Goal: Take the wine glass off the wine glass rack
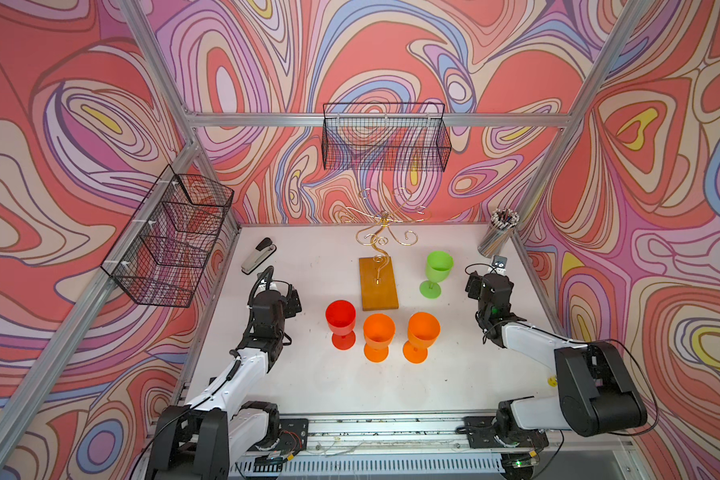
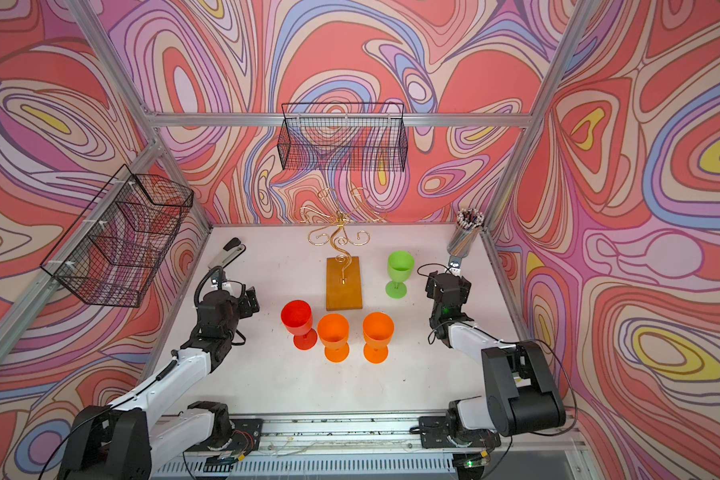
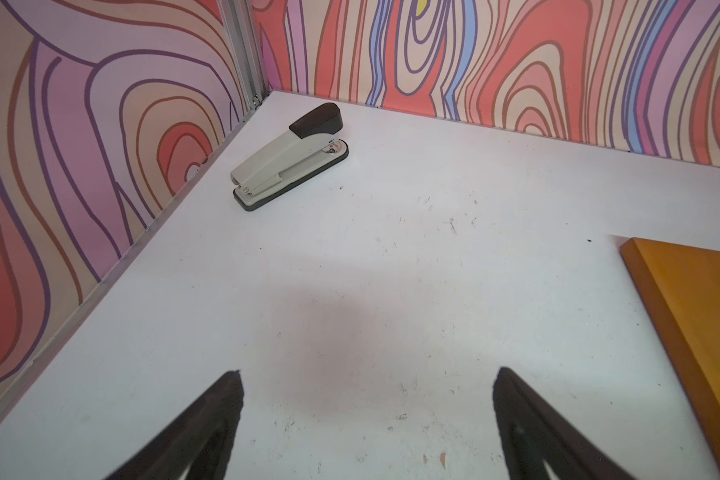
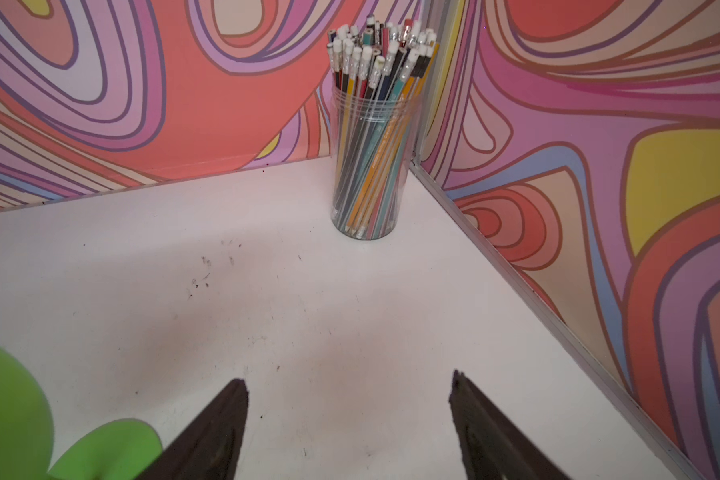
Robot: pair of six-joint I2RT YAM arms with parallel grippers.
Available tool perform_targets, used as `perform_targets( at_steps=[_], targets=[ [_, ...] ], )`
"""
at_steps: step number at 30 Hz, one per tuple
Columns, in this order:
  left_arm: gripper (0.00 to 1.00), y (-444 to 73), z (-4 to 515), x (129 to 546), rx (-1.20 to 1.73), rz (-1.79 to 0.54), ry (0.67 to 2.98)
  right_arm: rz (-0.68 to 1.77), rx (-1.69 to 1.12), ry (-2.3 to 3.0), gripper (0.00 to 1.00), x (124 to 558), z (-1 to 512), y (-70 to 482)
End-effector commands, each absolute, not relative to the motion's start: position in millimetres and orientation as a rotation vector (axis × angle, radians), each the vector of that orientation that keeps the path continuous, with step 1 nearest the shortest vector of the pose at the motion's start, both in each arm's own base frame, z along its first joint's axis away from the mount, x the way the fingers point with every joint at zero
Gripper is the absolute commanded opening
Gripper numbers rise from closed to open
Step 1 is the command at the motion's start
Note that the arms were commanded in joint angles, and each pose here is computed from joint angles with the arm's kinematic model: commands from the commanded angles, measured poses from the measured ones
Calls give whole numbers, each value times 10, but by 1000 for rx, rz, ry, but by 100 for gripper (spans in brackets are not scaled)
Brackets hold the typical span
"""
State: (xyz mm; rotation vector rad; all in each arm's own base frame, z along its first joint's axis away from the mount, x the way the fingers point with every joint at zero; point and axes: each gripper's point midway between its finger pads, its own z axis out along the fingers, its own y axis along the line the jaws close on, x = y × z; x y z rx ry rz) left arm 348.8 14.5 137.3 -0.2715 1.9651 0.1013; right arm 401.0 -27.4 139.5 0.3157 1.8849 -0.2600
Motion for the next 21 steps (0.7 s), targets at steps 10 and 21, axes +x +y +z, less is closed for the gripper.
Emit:
perform_targets(
  at_steps=[10, 21],
  targets=[
    [92, 304, 1189, 3751, -200, 243, 1888, -264, 232, 1819, 81, 4163, 1330, -217],
    [93, 326, 966, 3876, -199, 161, 1917, -250, 198, 1836, 80, 4223, 1052, -171]
  ],
)
